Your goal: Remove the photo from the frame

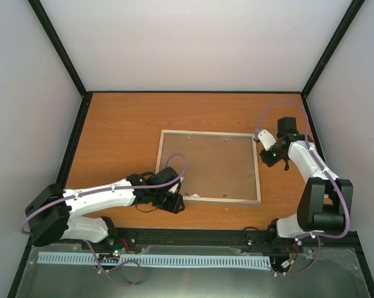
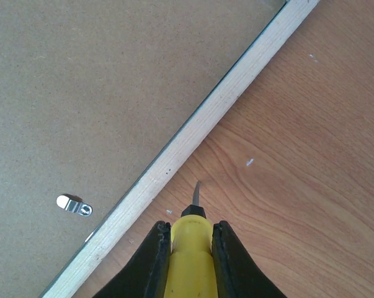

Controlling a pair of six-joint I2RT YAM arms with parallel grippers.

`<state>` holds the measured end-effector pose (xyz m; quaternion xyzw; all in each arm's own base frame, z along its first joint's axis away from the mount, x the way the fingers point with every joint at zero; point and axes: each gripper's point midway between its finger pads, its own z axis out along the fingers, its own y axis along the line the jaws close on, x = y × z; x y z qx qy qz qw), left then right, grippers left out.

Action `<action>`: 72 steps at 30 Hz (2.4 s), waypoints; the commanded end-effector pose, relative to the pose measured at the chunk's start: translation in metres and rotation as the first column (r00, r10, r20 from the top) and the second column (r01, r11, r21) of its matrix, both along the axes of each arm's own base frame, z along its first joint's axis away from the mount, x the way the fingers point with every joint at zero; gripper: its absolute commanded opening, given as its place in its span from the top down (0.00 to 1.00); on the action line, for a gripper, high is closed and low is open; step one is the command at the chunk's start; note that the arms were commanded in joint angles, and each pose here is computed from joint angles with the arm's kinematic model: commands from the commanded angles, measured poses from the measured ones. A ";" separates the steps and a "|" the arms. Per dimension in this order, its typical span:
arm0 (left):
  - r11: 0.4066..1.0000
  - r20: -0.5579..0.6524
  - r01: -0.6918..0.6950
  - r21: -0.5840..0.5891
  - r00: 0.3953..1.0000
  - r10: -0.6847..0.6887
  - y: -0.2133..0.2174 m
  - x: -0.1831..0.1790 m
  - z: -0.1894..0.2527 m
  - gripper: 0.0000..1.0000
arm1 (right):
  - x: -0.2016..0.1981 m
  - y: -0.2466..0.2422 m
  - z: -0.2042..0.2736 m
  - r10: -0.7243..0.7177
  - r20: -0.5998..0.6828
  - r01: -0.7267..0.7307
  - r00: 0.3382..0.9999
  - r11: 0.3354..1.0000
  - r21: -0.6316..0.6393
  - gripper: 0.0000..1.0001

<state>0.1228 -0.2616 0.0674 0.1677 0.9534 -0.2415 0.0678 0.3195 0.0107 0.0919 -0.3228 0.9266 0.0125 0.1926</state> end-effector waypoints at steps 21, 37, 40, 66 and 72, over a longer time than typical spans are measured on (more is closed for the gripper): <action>0.906 -0.050 -0.412 0.095 0.907 0.418 0.074 0.023 -0.046 0.32 | -0.099 0.063 -0.004 0.245 -0.156 -0.240 0.957 0.969 0.056 0.97; 0.745 -0.071 -0.666 0.039 0.742 0.667 0.106 0.068 -0.015 0.30 | -0.106 0.083 0.039 0.358 -0.056 -0.356 0.932 0.933 0.056 0.97; 0.678 -0.115 -0.735 0.012 0.673 0.731 0.110 0.063 -0.009 0.31 | -0.096 0.083 0.048 0.359 -0.034 -0.357 0.933 0.933 0.039 0.97; 0.434 -0.189 -0.895 0.104 0.411 0.892 0.105 0.088 -0.017 0.39 | -0.063 0.102 0.060 0.351 0.022 -0.351 0.936 0.930 0.107 0.97; 0.465 -0.185 -0.873 0.144 0.438 0.880 0.095 0.098 -0.028 0.46 | -0.063 0.101 0.061 0.349 0.029 -0.350 0.937 0.932 0.098 0.97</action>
